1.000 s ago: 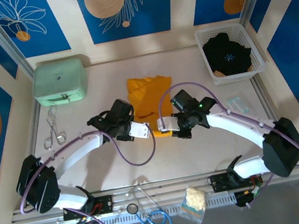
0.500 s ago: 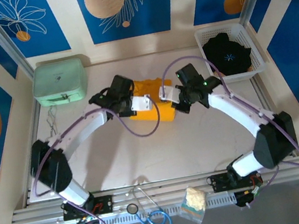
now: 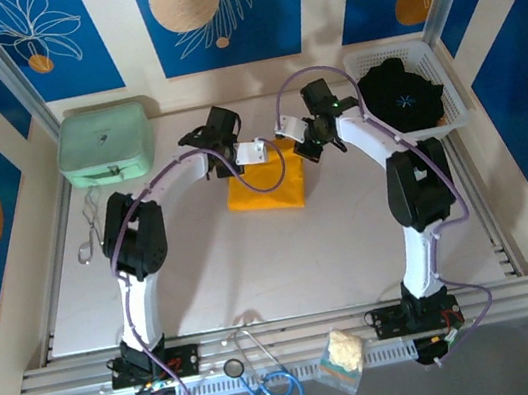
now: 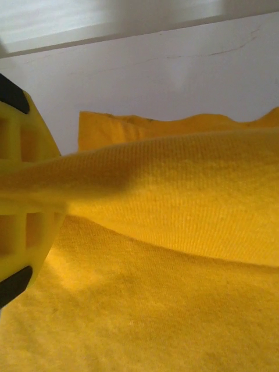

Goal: Fold and stack the t-shirts

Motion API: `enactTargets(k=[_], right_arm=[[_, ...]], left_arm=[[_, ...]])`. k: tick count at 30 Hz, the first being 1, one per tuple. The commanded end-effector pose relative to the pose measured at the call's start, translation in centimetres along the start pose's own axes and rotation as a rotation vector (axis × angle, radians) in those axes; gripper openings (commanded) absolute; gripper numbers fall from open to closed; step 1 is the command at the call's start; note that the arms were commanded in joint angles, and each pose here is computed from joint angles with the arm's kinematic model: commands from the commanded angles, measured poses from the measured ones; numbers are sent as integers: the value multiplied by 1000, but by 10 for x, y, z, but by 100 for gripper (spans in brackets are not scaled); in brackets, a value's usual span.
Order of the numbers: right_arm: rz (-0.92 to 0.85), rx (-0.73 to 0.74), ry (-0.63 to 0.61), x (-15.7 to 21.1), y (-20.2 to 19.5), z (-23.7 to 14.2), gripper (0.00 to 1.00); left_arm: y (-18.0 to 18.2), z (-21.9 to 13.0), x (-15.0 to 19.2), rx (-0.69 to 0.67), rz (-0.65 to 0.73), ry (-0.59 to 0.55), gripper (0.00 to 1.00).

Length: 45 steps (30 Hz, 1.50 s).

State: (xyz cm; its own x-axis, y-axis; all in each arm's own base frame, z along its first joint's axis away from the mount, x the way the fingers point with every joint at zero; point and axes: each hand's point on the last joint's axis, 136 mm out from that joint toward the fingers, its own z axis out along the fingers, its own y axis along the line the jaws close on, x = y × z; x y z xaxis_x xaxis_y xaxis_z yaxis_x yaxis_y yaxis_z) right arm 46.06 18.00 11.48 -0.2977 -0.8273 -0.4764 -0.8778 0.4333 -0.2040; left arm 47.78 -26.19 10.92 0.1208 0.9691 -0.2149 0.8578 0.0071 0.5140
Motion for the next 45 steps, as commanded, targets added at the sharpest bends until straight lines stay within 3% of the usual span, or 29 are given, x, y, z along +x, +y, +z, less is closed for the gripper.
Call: enactTargets(k=[1,4,6,9,11,18,24,28,30,32,34,38,40,45], right_arm=[[83,52,19,7,-28,13,0],[155,80,24,10,-43,34,3],[220,116,22,10,-54,45,17],[332,179,-24,5,-73,51,42],[413,207,-69,-3,-85,48,49],[644,160,-190,-40,-102,26,52],[964,63,-108,-42,-90,-13,48],[1181,-73,-12,-29,-44,-32,53],[1242,-127,33,-21,-16,-33,56],[1279,-153,58,-15,8,-31,57],[1316,-164,85,-8,27,-24,57],[1363,-181,129,1,45,-1,58],[1366,-177,151,2,48,11,58],[1367,-147,200,5,47,32,53]], left_arm=[[19,17,25,-32,-59,55,0],[24,35,32,-54,-85,72,1],[31,44,35,-86,-104,87,12],[48,51,41,-178,-156,109,43],[62,50,45,-249,-192,132,50],[105,19,68,-520,-333,229,66],[118,-40,83,-630,-486,251,72],[94,-86,72,-531,-686,127,78],[75,-101,61,-443,-808,34,86],[54,-107,53,-358,-943,-26,87],[27,-105,46,-217,-1081,-21,87],[-16,-83,33,63,-1243,77,59],[-34,-66,33,126,-1297,146,59],[-54,-28,33,154,-1353,197,63]])
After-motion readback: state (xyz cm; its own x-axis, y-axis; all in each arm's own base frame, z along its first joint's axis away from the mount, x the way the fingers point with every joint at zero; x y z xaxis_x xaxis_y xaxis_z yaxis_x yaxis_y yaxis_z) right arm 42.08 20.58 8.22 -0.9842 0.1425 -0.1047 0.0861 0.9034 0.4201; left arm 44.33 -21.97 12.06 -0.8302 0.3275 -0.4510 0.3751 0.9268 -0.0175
